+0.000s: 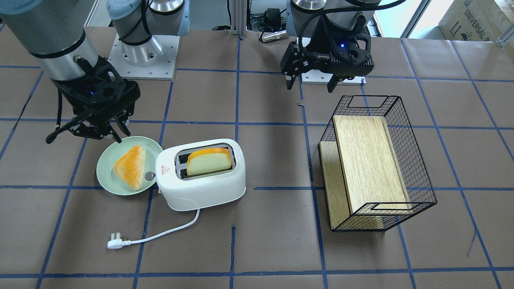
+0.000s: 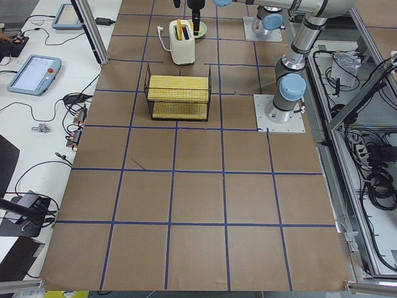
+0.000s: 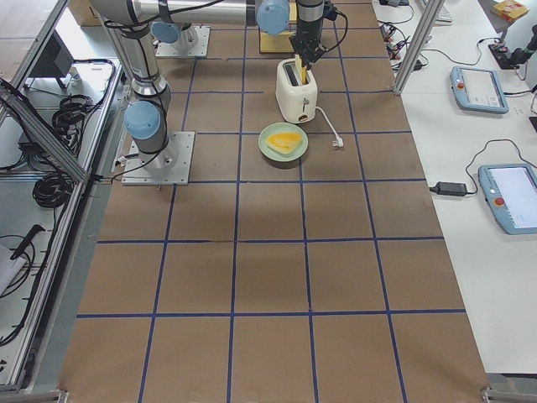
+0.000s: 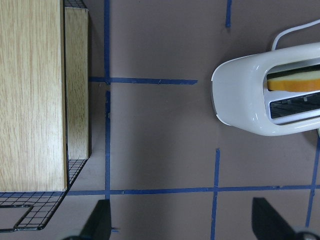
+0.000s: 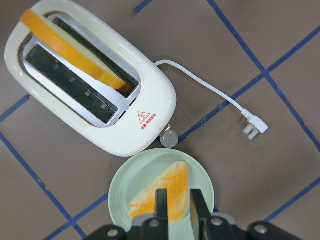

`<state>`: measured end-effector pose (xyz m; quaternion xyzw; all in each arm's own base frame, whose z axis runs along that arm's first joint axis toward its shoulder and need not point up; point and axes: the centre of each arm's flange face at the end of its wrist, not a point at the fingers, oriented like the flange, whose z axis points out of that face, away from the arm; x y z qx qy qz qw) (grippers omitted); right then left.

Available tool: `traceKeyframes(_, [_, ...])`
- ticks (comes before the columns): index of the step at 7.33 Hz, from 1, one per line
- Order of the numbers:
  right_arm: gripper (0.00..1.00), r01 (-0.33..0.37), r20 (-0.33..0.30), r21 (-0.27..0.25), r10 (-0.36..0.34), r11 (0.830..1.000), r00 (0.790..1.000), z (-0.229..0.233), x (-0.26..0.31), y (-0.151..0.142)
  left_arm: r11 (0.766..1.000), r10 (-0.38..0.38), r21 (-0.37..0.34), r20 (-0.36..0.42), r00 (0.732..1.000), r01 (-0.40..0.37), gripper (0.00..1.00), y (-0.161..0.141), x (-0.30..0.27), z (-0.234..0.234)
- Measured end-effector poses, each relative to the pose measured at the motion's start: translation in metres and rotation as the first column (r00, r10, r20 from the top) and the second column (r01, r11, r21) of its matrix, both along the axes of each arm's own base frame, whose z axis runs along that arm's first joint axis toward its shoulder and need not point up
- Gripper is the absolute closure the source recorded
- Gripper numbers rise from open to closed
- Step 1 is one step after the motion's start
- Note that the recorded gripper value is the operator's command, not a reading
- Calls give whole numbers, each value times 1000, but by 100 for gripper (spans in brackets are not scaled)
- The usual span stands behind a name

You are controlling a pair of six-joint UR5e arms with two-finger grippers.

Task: Press toaster with right arm
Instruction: 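Move the right gripper over the toaster's lever end, closing its fingers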

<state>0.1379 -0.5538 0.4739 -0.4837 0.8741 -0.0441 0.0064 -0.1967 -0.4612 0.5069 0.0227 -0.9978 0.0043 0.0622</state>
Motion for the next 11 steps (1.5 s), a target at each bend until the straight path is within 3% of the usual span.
traceKeyframes(1, [72,-136,-11,-1,136,991,991,-6,1,-7,1000,0,0,0,1000,0,0,0,0,0])
traceKeyframes(2, [72,-264,-19,7,264,965,964,-18,2,-16,1000,0,0,0,1000,0,0,0,0,0])
traceKeyframes(4, [72,-459,-31,12,460,888,888,-46,3,-35,1000,0,0,0,1000,0,0,0,0,0])
traceKeyframes(6, [73,-519,-27,23,519,855,854,-74,10,-38,1000,0,0,0,1000,0,0,0,0,0])
traceKeyframes(8, [73,-534,-64,26,534,845,843,-111,17,-30,1000,0,0,0,1000,0,0,0,0,0])
traceKeyframes(11, [72,-540,-80,35,541,841,837,-128,16,-26,1000,0,0,0,1000,0,0,0,0,0])
